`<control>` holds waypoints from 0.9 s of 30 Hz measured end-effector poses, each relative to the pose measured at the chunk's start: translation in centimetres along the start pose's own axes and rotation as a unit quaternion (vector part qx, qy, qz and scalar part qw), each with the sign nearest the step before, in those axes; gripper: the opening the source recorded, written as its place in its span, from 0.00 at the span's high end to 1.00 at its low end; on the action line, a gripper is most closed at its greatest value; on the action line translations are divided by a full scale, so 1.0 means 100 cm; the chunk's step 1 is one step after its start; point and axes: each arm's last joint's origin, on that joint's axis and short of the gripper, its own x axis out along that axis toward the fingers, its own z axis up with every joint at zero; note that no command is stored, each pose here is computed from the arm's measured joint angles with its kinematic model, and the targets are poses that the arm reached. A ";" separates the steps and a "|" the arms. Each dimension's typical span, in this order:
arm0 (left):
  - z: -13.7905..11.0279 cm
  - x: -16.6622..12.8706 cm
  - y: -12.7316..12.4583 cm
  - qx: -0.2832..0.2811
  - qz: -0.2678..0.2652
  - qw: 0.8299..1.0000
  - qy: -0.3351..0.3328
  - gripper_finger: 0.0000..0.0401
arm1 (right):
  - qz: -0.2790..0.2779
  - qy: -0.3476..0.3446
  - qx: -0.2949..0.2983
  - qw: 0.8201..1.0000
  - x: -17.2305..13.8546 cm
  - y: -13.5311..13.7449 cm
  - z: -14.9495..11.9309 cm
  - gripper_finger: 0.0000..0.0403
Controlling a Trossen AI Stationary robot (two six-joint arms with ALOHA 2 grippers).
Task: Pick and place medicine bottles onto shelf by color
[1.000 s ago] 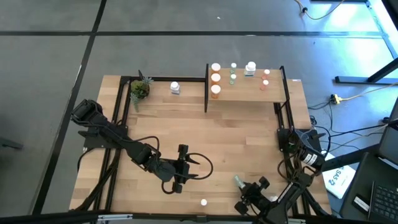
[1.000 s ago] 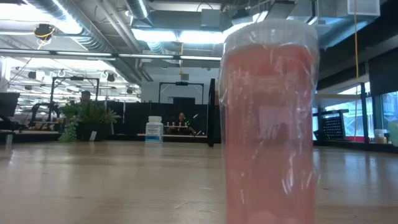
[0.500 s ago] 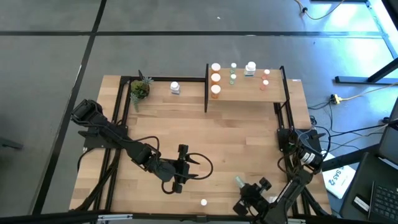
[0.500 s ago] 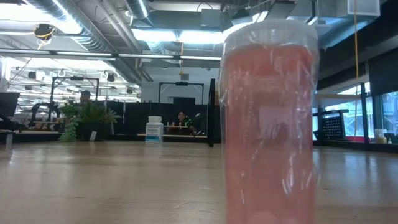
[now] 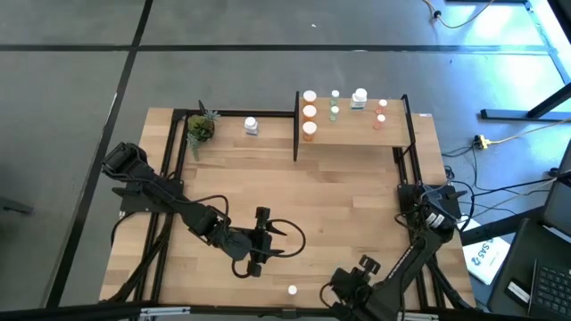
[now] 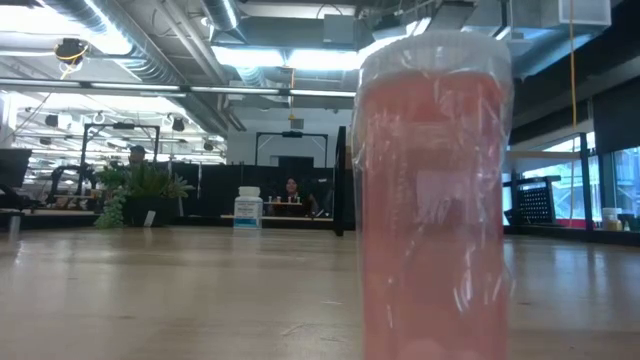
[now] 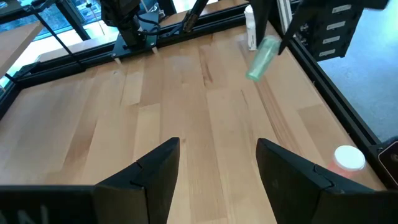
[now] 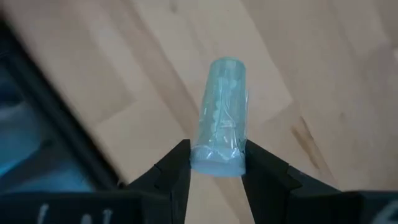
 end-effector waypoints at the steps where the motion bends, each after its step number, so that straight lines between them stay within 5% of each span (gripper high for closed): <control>1: 0.000 0.000 0.000 0.000 0.000 1.000 0.000 0.49 | 0.008 0.011 -0.011 1.000 -0.003 0.001 0.004 0.68; 14: 0.000 0.000 0.000 0.000 0.000 1.000 0.000 0.49 | 0.063 0.178 -0.116 0.975 -0.003 -0.005 0.042 0.68; 27: 0.000 0.000 0.000 0.000 0.000 1.000 0.000 0.49 | 0.103 0.326 -0.093 0.935 0.004 -0.017 0.071 0.68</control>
